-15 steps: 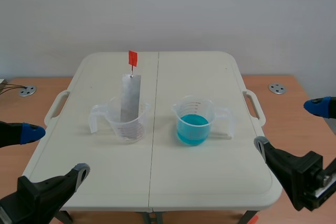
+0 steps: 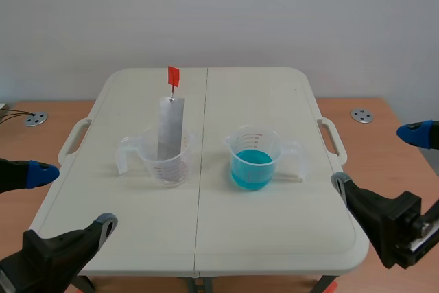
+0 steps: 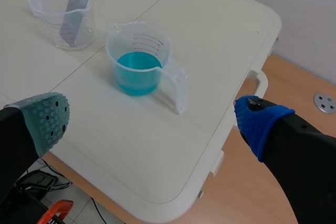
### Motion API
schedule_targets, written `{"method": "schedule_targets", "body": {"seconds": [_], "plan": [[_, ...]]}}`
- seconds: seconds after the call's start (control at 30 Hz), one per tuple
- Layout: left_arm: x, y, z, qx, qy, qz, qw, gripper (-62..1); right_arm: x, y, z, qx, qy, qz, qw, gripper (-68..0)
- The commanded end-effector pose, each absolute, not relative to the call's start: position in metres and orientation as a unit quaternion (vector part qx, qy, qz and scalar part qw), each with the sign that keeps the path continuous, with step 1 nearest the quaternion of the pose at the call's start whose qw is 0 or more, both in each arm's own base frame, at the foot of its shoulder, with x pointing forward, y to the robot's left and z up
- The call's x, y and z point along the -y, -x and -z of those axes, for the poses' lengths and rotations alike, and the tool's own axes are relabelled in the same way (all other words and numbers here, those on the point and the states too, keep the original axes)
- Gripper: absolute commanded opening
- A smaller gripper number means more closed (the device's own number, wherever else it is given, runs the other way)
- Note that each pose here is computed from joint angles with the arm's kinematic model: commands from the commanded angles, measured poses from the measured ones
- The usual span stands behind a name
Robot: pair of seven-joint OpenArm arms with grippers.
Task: Hold the metal plate by the orange handle, dip it into the blue solution, take it out and point at it, then put the plate back in the beaker on the left.
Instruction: 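Lift the metal plate out of the left beaker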
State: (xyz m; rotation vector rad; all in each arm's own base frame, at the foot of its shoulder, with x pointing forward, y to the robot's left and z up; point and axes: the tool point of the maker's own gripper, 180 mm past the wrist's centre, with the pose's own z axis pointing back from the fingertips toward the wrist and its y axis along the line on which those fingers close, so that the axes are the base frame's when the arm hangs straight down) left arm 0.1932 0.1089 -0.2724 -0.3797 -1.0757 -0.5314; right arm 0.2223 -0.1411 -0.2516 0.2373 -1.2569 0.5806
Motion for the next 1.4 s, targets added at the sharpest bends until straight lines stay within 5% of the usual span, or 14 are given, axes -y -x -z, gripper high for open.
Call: {"method": "schedule_targets", "body": {"seconds": [0.0,0.3,0.37,0.47,0.5,0.83,1.17,1.37], "plan": [[-0.104,-0.195,0.266,0.514,0.185,0.246,0.801,1.4,0.137,-0.229,0.242,0.594,-0.113,-0.267,0.750,-1.4],[-0.105,-0.195,0.265,0.515,0.184,0.244,0.801,1.4,0.114,-0.235,0.238,0.603,-0.142,-0.275,0.735,-1.4],[-0.105,-0.195,0.265,0.515,0.184,0.244,0.801,-16.7,0.110,-0.237,0.235,0.608,-0.146,-0.276,0.730,-1.4],[-0.105,-0.195,0.265,0.516,0.184,0.244,0.800,-57.7,0.104,-0.241,0.231,0.616,-0.151,-0.277,0.722,-1.4],[-0.105,-0.195,0.265,0.516,0.184,0.244,0.800,-59.7,0.103,-0.242,0.230,0.617,-0.154,-0.278,0.720,-1.4],[-0.110,-0.178,0.280,0.487,0.176,0.239,0.821,-58.1,0.096,-0.266,0.234,0.625,-0.168,-0.272,0.712,-1.4],[-0.148,-0.093,0.333,0.352,0.085,0.275,0.890,-58.1,0.077,-0.290,0.218,0.647,-0.198,-0.270,0.685,-1.4],[-0.157,-0.046,0.343,0.286,0.080,0.291,0.910,-58.1,0.069,-0.306,0.218,0.651,-0.214,-0.258,0.682,-1.4]]}}
